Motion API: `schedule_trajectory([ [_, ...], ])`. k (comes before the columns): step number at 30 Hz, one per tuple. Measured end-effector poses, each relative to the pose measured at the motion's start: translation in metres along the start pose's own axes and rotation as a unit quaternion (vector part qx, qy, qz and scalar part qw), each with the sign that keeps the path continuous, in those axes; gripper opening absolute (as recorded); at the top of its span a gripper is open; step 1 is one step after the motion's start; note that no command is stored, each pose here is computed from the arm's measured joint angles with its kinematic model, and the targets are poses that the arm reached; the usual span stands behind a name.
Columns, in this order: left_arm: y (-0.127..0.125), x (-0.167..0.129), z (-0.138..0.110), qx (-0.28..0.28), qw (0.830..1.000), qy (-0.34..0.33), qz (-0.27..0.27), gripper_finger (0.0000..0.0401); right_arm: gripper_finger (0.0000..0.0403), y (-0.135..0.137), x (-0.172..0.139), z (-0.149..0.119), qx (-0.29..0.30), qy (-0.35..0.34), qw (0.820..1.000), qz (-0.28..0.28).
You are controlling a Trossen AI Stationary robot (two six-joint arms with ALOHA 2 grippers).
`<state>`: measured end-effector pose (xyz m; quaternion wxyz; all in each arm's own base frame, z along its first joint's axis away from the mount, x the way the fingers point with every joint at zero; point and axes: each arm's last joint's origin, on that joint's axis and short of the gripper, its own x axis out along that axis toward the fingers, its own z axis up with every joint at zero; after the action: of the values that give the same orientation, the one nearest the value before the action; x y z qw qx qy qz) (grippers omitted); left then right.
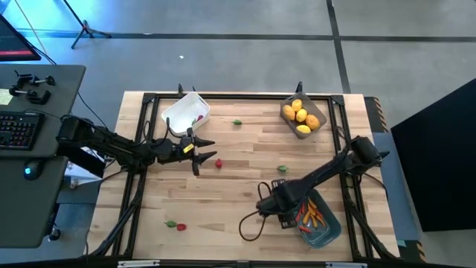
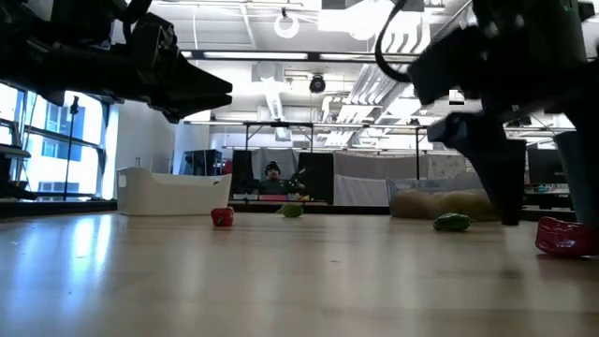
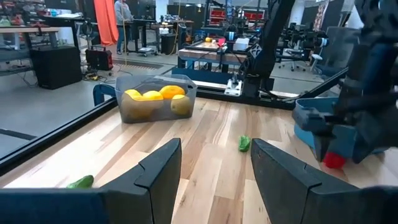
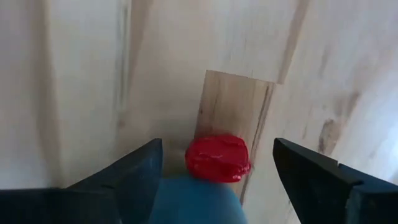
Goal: Sort produce into baskets
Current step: Put the red chili pepper into the white bin
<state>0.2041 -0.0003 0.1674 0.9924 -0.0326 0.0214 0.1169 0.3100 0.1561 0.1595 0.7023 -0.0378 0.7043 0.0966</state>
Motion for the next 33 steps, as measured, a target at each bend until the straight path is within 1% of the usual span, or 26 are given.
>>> schedule_trajectory([
  [5, 0.000, 0.000, 0.000, 0.000, 1.000, 0.000, 0.002, 0.0181, 0.0296, 0.001, 0.016, 0.001, -0.006, 0.023, 1.000, -0.013],
  [9, 0.000, 0.000, -0.001, 0.001, 1.000, 0.003, 0.003, 0.0181, 0.0294, -0.001, 0.016, 0.002, -0.003, 0.023, 1.000, -0.019],
  [12, 0.001, 0.000, -0.002, 0.002, 1.000, 0.009, 0.008, 0.0181, 0.0279, -0.002, 0.016, 0.002, 0.003, 0.026, 1.000, -0.017],
  [15, 0.001, 0.000, -0.003, 0.004, 1.000, 0.013, 0.014, 0.0181, 0.0246, -0.003, 0.016, 0.002, 0.022, 0.031, 0.999, -0.007],
  [19, 0.001, 0.000, -0.003, 0.004, 1.000, 0.014, 0.014, 0.0181, 0.0187, -0.009, 0.015, 0.003, 0.056, 0.038, 0.998, 0.015],
  [21, 0.001, 0.000, -0.004, -0.006, 1.000, 0.019, 0.014, 0.0181, 0.0157, -0.009, 0.013, 0.003, 0.058, 0.046, 0.997, 0.032],
  [23, 0.001, 0.000, -0.005, -0.023, 0.999, 0.024, 0.015, 0.0181, 0.0130, -0.007, 0.006, 0.006, 0.039, 0.045, 0.998, 0.031],
  [24, 0.001, 0.000, -0.005, -0.029, 0.999, 0.025, 0.015, 0.0181, 0.0118, -0.007, 0.001, 0.009, 0.029, 0.037, 0.999, 0.026],
  [27, 0.001, 0.000, -0.006, -0.037, 0.999, 0.027, 0.007, 0.0181, 0.0095, -0.007, -0.013, 0.018, 0.009, 0.006, 1.000, -0.014],
  [30, 0.000, 0.000, -0.005, -0.048, 0.999, 0.026, 0.004, 0.0181, 0.0090, -0.011, -0.029, 0.031, -0.010, -0.042, 0.997, -0.057],
  [33, 0.000, 0.000, -0.005, -0.075, 0.997, 0.024, 0.004, 0.0181, 0.0090, -0.018, -0.041, 0.041, -0.019, -0.079, 0.991, -0.103],
])
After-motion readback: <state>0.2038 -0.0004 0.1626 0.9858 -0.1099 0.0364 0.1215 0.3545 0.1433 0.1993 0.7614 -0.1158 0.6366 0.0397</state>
